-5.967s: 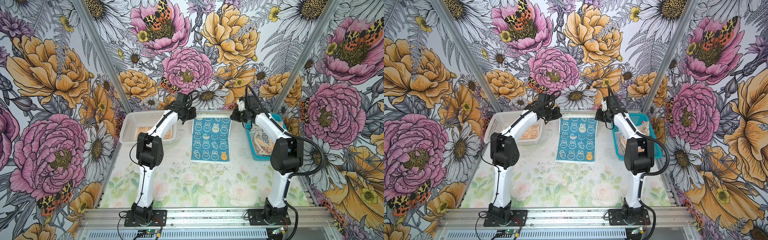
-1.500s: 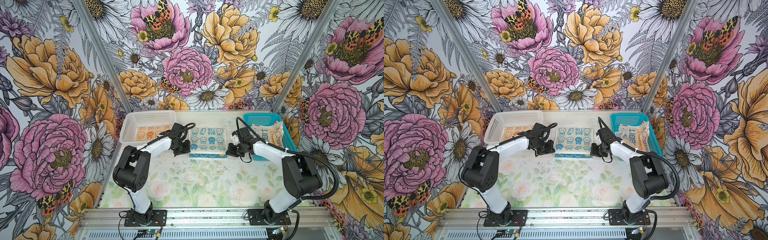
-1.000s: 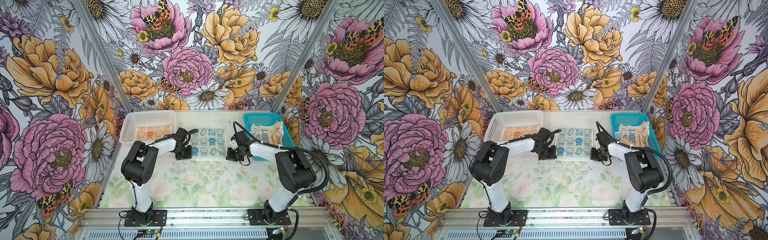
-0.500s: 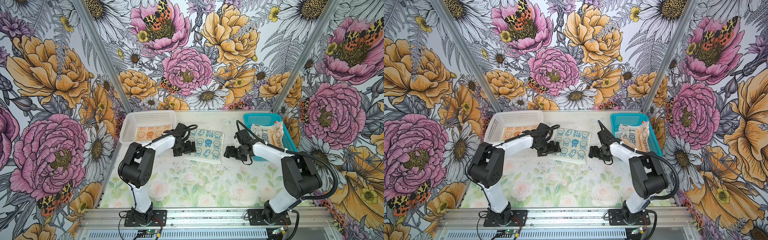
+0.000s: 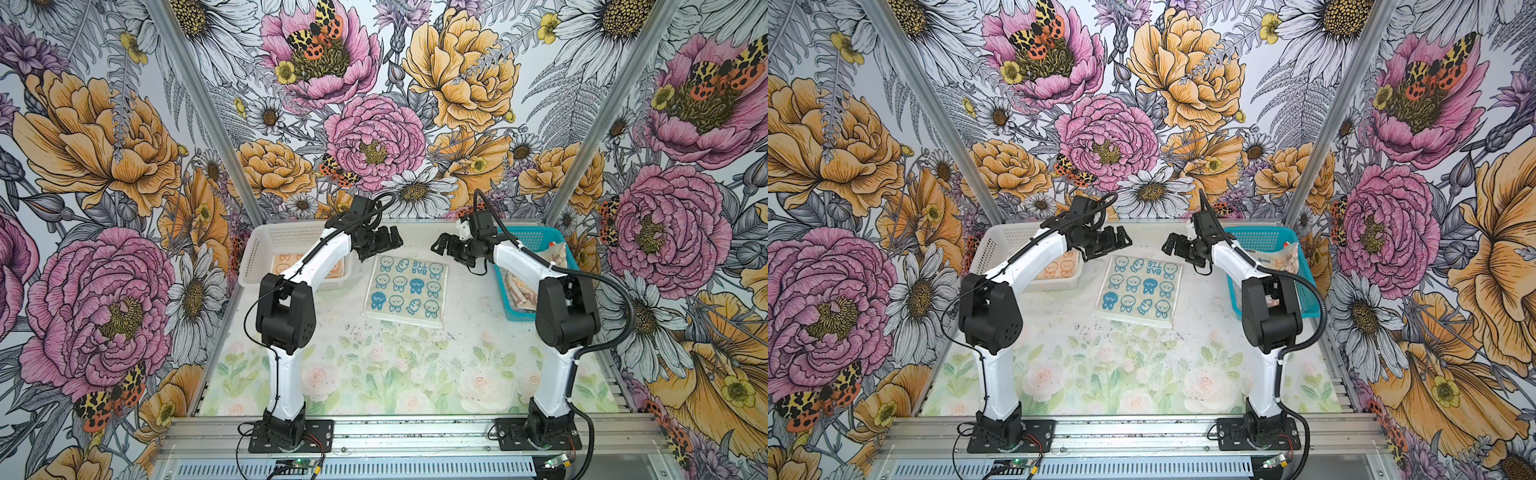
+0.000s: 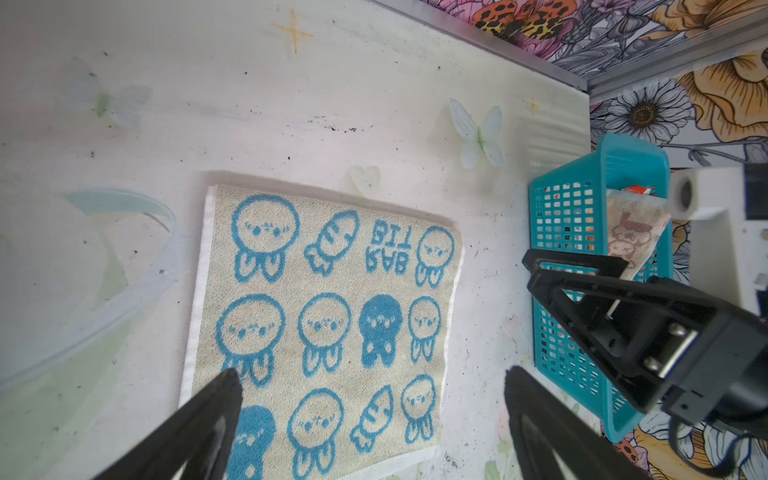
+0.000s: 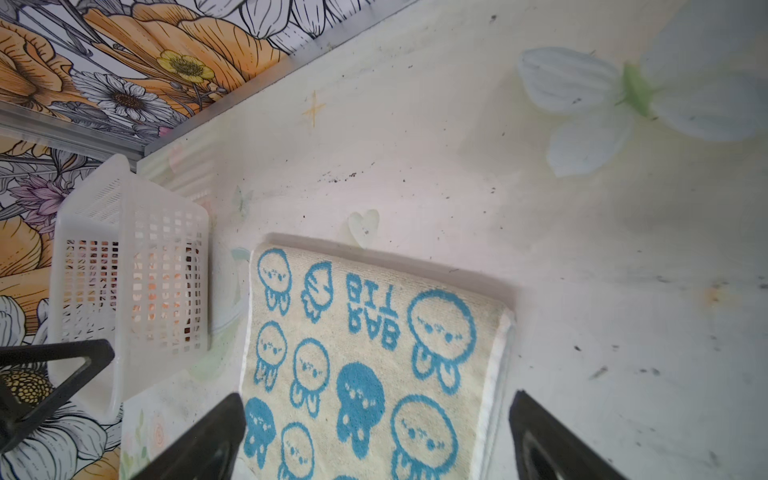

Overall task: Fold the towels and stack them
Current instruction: 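Raise both grippers and move them to the towel's far edge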

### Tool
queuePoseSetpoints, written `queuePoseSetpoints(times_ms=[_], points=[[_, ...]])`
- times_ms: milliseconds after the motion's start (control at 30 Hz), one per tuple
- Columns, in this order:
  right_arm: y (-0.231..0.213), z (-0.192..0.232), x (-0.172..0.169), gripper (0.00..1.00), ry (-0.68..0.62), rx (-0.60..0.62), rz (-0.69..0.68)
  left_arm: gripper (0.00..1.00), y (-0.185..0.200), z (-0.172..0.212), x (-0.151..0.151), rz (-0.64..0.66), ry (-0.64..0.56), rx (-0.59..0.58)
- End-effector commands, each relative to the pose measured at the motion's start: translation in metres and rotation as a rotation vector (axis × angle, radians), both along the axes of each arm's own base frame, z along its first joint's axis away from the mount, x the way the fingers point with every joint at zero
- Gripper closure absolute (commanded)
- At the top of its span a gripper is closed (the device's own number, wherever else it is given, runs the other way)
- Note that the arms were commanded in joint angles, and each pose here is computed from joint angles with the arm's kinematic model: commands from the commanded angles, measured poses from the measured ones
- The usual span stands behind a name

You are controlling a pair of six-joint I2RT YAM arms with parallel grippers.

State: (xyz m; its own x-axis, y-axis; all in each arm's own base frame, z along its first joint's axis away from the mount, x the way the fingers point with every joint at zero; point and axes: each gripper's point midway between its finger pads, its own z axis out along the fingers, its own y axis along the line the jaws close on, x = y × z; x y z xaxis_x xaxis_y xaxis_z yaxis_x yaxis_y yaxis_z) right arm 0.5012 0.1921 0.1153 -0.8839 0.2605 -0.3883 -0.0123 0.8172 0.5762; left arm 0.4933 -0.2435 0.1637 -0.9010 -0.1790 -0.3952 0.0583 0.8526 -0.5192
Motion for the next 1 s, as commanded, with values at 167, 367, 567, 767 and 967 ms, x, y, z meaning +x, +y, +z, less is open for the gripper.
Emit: queuePoseSetpoints(times_ms=[167, 367, 567, 767, 967], points=[[0.026, -0.033, 0.031, 0.01, 0.050, 0.129, -0.001, 0.01, -0.015, -0.066, 0.023, 0.008, 0.141, -0.032], [0.015, -0.062, 0.031, 0.01, 0.095, 0.107, -0.015, 0.01, -0.020, -0.099, 0.013, -0.004, 0.198, -0.006], [-0.011, -0.080, 0.037, 0.01, 0.107, 0.078, -0.046, 0.01, -0.025, -0.114, -0.004, -0.015, 0.232, 0.014], [-0.030, -0.087, 0.044, 0.01, 0.116, 0.071, -0.056, 0.01, -0.047, -0.127, -0.029, -0.048, 0.263, 0.016], [-0.034, -0.077, 0.055, 0.01, 0.094, 0.032, -0.032, 0.01, -0.067, -0.125, -0.045, -0.065, 0.276, -0.005]])
